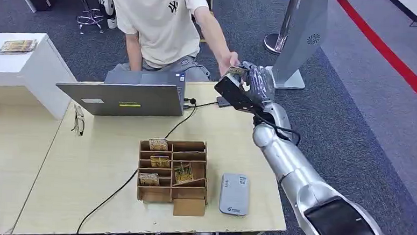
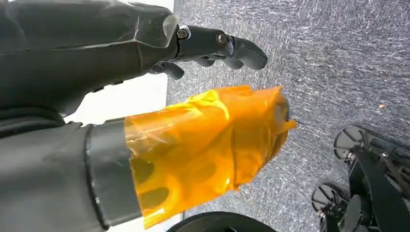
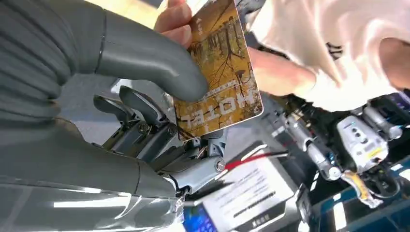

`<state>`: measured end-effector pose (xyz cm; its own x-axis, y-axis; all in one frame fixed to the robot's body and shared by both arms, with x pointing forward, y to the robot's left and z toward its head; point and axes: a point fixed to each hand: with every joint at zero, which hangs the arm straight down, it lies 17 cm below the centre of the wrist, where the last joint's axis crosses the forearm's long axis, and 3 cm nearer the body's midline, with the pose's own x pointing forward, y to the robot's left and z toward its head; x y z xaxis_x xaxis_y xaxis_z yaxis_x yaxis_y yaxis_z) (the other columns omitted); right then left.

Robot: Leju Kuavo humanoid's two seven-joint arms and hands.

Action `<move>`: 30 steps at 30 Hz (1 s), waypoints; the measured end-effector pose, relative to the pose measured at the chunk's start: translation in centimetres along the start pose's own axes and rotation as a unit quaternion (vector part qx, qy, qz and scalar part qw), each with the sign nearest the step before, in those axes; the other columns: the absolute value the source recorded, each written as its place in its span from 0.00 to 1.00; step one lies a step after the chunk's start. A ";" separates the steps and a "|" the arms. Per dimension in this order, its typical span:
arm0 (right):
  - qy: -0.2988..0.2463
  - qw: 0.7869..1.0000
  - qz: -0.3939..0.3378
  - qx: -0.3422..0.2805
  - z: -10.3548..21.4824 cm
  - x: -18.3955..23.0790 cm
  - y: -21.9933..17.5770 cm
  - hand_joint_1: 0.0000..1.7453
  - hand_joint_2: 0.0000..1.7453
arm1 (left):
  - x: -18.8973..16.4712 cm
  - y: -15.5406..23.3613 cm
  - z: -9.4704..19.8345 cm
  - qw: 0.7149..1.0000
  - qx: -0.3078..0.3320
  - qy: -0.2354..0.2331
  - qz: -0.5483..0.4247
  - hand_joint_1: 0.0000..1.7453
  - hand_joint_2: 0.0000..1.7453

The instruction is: Pass the card to the sensor for recognition and then transmit it.

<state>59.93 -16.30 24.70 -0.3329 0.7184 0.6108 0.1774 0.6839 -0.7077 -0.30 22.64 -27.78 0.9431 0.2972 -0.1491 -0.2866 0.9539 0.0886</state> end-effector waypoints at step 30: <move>-0.005 0.916 -0.399 -0.032 13.3 3.5 0.4 0.00 1.00 | -1.2 -4.0 0.7 0.998 -0.041 0.011 0.049 0.00 0.00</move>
<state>46.56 -15.24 21.85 -0.3892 -0.0154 0.9210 -0.0728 0.9972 -0.0141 -0.12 18.41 -27.27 0.9062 0.3893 -0.1653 -0.3911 0.9201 0.0228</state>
